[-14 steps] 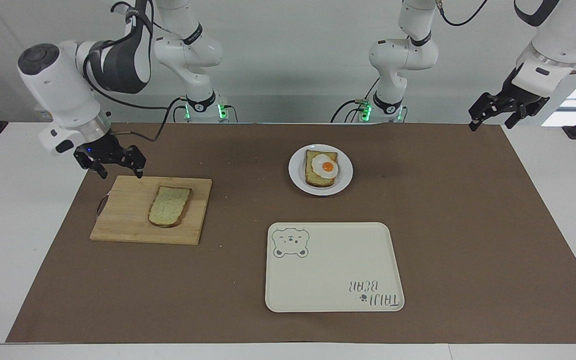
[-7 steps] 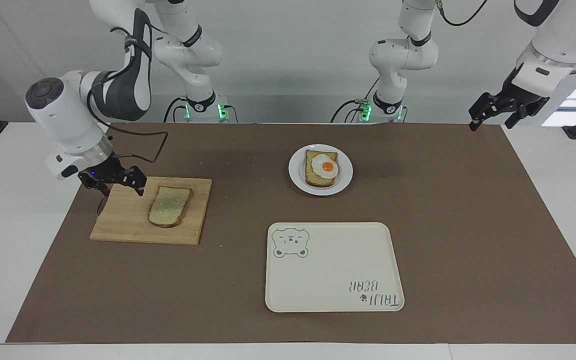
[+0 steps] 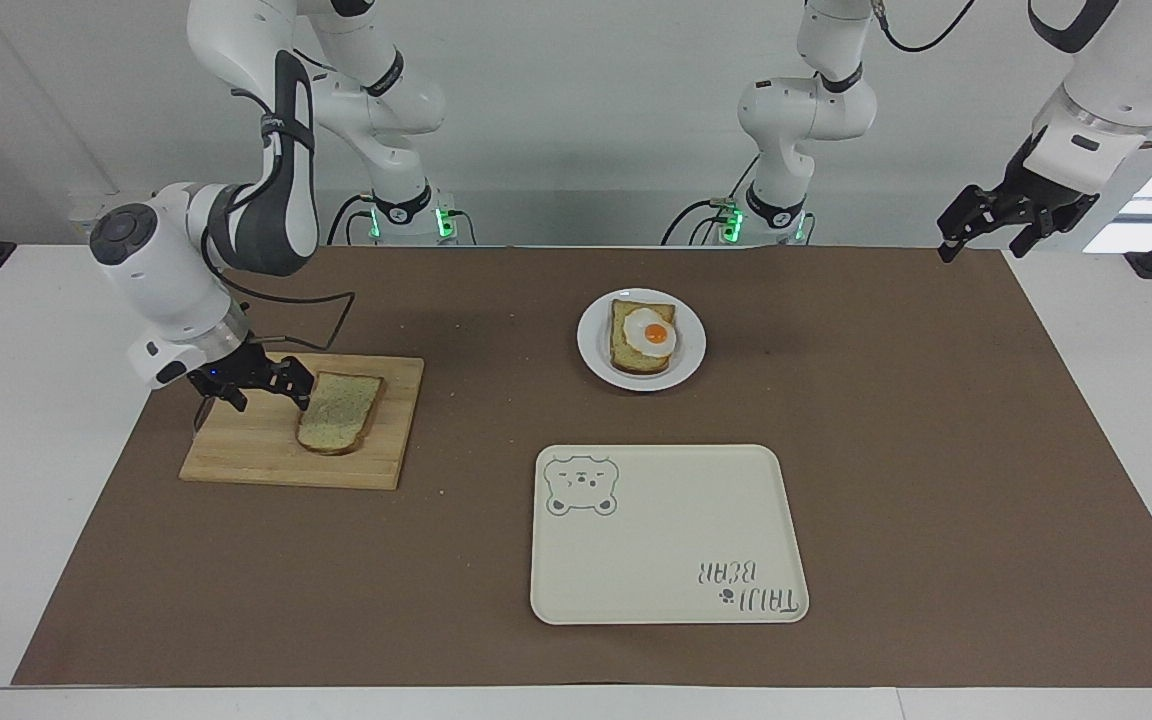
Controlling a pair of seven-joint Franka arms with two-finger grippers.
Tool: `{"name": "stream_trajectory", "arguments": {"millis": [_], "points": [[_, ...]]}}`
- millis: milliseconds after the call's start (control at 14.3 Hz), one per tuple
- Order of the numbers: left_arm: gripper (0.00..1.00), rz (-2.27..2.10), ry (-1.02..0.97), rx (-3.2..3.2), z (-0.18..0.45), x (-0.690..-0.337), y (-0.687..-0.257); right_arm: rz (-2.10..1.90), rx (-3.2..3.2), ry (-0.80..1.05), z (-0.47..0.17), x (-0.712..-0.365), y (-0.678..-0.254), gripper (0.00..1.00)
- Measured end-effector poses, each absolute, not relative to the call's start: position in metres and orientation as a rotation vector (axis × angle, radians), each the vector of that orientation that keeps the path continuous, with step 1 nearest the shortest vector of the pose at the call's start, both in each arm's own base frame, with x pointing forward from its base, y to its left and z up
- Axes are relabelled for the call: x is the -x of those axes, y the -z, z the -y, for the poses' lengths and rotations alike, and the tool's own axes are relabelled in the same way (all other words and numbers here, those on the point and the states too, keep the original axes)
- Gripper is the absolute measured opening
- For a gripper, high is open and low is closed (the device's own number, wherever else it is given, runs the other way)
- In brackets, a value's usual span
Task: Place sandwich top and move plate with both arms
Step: 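Reach the right gripper to the bread slice on the board and grasp it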
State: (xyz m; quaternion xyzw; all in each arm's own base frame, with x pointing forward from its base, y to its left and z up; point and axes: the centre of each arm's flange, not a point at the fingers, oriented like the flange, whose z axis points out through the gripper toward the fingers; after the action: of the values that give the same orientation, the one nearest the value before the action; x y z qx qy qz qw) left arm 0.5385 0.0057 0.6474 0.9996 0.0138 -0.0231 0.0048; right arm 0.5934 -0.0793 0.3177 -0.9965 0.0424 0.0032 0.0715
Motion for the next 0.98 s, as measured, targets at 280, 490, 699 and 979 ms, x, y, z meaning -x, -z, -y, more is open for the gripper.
{"name": "stream_trajectory", "arguments": {"millis": [280,490,699,979], "points": [[1.0,-0.043,0.072,-3.131,-0.006,-0.539,-0.647,-0.071,2.998,-0.007,0.077,-0.594,-0.315,1.0],[1.0,-0.043,0.072,-3.131,-0.006,-0.539,-0.647,-0.037,2.996,-0.034,0.071,-0.589,-0.307,1.0],[1.0,-0.043,0.072,-3.131,-0.006,-0.539,-0.647,-0.034,2.995,-0.043,0.07,-0.587,-0.305,0.93],[1.0,-0.043,0.072,-3.131,-0.006,-0.539,-0.647,-0.03,2.994,-0.037,0.069,-0.588,-0.306,0.63]]}}
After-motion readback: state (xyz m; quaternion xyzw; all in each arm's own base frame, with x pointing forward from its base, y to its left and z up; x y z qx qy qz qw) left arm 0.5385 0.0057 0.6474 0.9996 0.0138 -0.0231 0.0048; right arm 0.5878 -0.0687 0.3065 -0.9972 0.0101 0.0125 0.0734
